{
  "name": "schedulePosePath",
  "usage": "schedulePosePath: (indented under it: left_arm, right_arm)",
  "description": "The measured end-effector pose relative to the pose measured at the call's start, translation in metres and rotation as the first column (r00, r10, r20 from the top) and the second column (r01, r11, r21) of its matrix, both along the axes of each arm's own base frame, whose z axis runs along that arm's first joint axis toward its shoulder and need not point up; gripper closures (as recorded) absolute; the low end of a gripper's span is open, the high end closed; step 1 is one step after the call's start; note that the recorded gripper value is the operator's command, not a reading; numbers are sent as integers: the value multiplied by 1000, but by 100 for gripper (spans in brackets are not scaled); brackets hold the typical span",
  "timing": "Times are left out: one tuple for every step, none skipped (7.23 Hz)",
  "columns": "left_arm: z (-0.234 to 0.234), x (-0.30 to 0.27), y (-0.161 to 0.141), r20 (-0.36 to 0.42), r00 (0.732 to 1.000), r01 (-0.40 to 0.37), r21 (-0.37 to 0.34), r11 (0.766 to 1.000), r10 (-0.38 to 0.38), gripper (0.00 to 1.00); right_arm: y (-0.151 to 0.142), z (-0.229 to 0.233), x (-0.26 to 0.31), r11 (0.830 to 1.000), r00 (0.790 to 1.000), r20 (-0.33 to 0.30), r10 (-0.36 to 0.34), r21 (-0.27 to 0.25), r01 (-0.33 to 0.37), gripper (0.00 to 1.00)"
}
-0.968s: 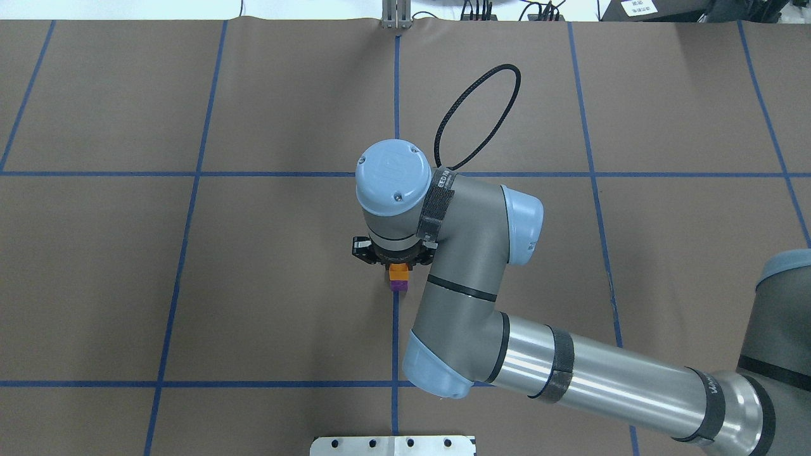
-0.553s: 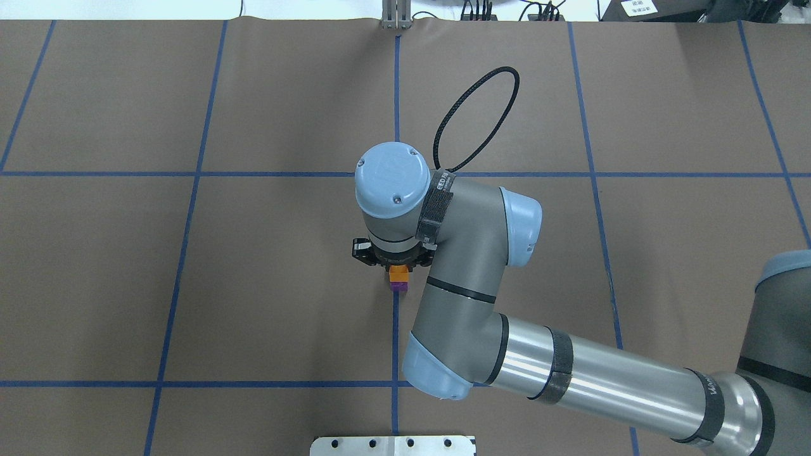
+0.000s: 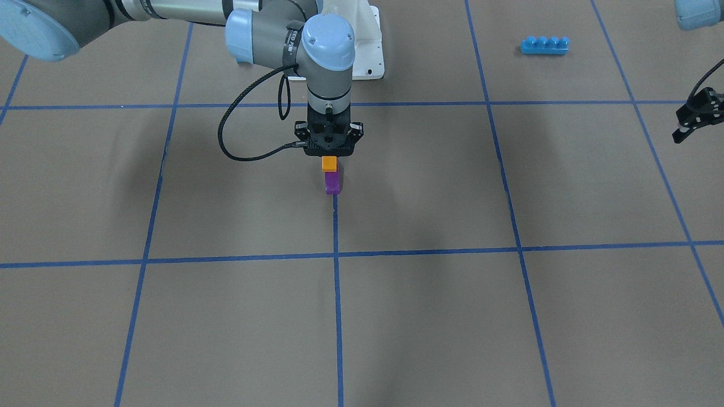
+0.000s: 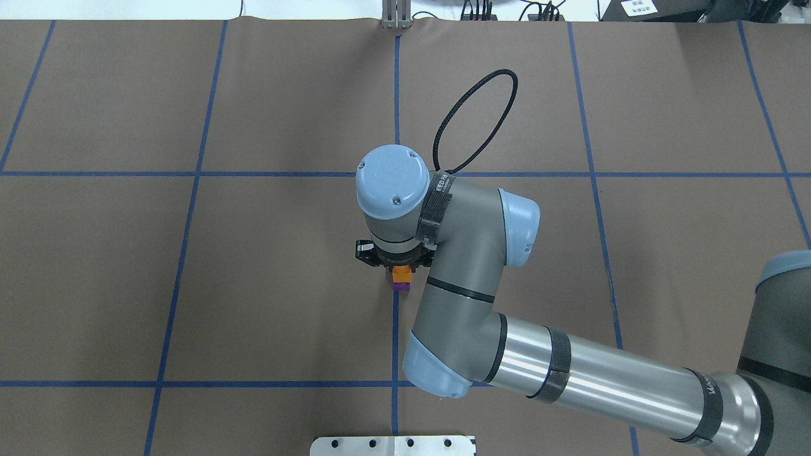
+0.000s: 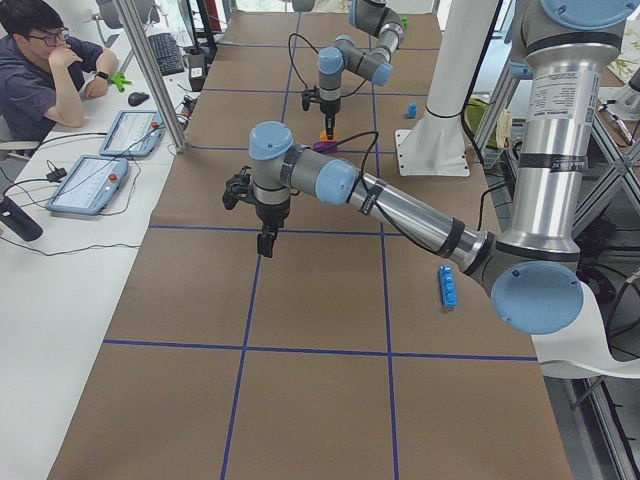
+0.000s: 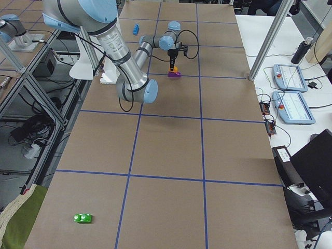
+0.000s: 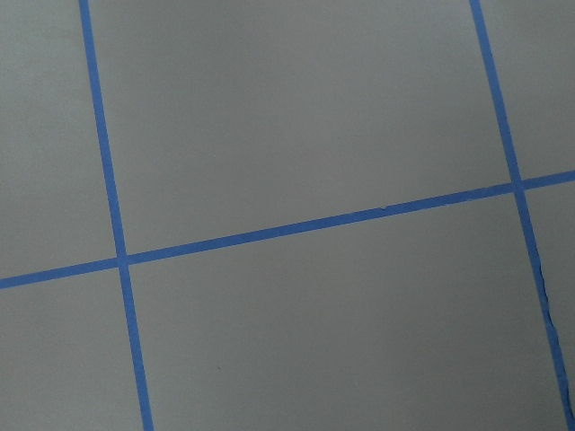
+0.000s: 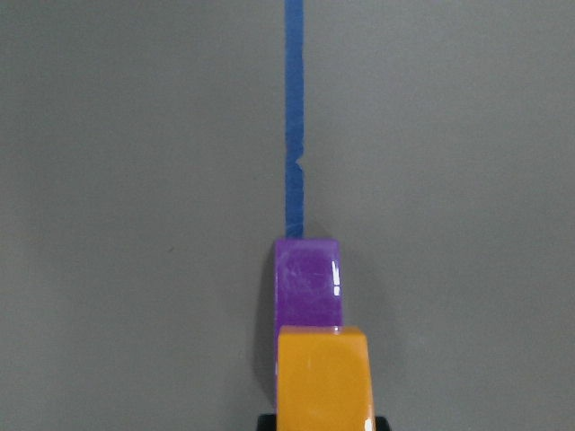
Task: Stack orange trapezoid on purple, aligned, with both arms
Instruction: 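Align and lower the orange block onto the purple block with the right gripper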
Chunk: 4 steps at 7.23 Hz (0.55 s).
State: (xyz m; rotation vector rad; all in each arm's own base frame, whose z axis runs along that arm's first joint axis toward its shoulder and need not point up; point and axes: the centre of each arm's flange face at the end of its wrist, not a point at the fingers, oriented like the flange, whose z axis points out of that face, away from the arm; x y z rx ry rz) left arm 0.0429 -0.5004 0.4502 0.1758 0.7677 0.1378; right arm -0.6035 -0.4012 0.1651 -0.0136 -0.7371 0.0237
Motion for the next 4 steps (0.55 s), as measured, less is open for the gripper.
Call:
schedulePosePath:
  left_arm:
    - [0,0,0,0,1000,0,1,1000,0,0]
    - [0,0,0,0,1000,-1,1,1000,1,0]
    - [0,0,0,0,1000,-1,1,1000,1,0]
    - [0,0,0,0,1000,0,1,1000,0,0]
  right_arm:
    - [0,0,0,1000,1000,0,-1,0,1,100]
    - [0,0,-1,1000,1000,-1,-2,1,2,100]
    - [1,1,-2,1000,1000,1,-5,4,5,100]
    - [1,2,-3,1000,1000,7,-10,11,10,100]
